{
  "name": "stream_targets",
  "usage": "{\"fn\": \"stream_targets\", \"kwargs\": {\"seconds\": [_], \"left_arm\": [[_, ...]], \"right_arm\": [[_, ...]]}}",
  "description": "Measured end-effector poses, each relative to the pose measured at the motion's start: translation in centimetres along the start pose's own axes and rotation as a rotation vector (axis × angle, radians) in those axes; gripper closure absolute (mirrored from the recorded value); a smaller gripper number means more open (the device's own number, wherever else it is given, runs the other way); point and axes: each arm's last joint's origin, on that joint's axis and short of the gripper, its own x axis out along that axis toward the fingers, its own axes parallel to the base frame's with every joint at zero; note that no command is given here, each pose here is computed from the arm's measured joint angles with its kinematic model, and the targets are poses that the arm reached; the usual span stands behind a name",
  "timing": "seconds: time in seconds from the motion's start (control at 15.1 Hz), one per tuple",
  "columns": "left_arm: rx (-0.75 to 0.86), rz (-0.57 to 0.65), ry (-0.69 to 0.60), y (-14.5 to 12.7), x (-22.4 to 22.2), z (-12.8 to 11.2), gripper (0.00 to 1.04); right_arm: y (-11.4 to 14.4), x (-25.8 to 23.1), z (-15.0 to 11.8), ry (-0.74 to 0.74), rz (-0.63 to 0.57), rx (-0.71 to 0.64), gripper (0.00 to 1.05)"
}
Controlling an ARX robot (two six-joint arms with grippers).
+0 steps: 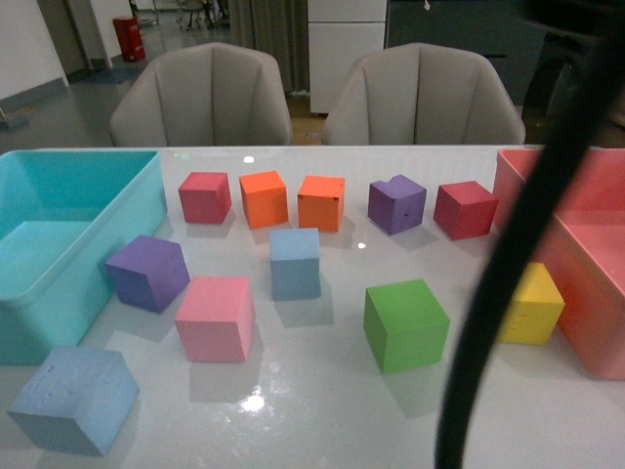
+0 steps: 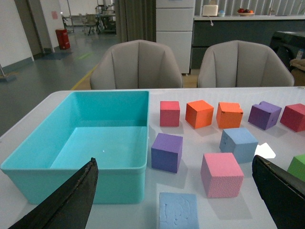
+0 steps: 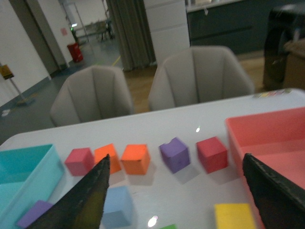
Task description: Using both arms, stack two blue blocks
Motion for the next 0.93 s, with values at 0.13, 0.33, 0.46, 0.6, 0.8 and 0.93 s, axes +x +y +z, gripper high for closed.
{"fn": "stream_targets", "kwargs": {"seconds": [0.13, 0.33, 0.46, 0.6, 0.8, 0.93], "left_arm": [[0.000, 0.000, 0.000, 0.0, 0.0, 0.0, 0.07], [0.000, 0.000, 0.000, 0.0, 0.0, 0.0, 0.07], [0.000, 0.000, 0.000, 0.0, 0.0, 0.0, 0.07], [0.000, 0.000, 0.000, 0.0, 0.0, 0.0, 0.07], [0.000, 0.000, 0.000, 0.0, 0.0, 0.0, 0.07], [0.000, 0.000, 0.000, 0.0, 0.0, 0.0, 0.07]], "right_arm": [[-4.4, -3.8, -1.4, -0.003, -0.051, -0.128, 0.41], [-10.5, -9.4, -5.9, 0.041, -0.063, -0.208, 0.80], [-11.1, -10.1, -5.2, -0.027, -0.047, -0.206, 1.03], [-11.7, -10.4, -5.5, -0.031, -0.053, -0.209, 1.03], [-12.7, -11.0, -5.2, -0.033, -0.045, -0.213, 1.03], [-12.7, -11.3, -5.2, -0.037, -0.045, -0.213, 1.03]]}}
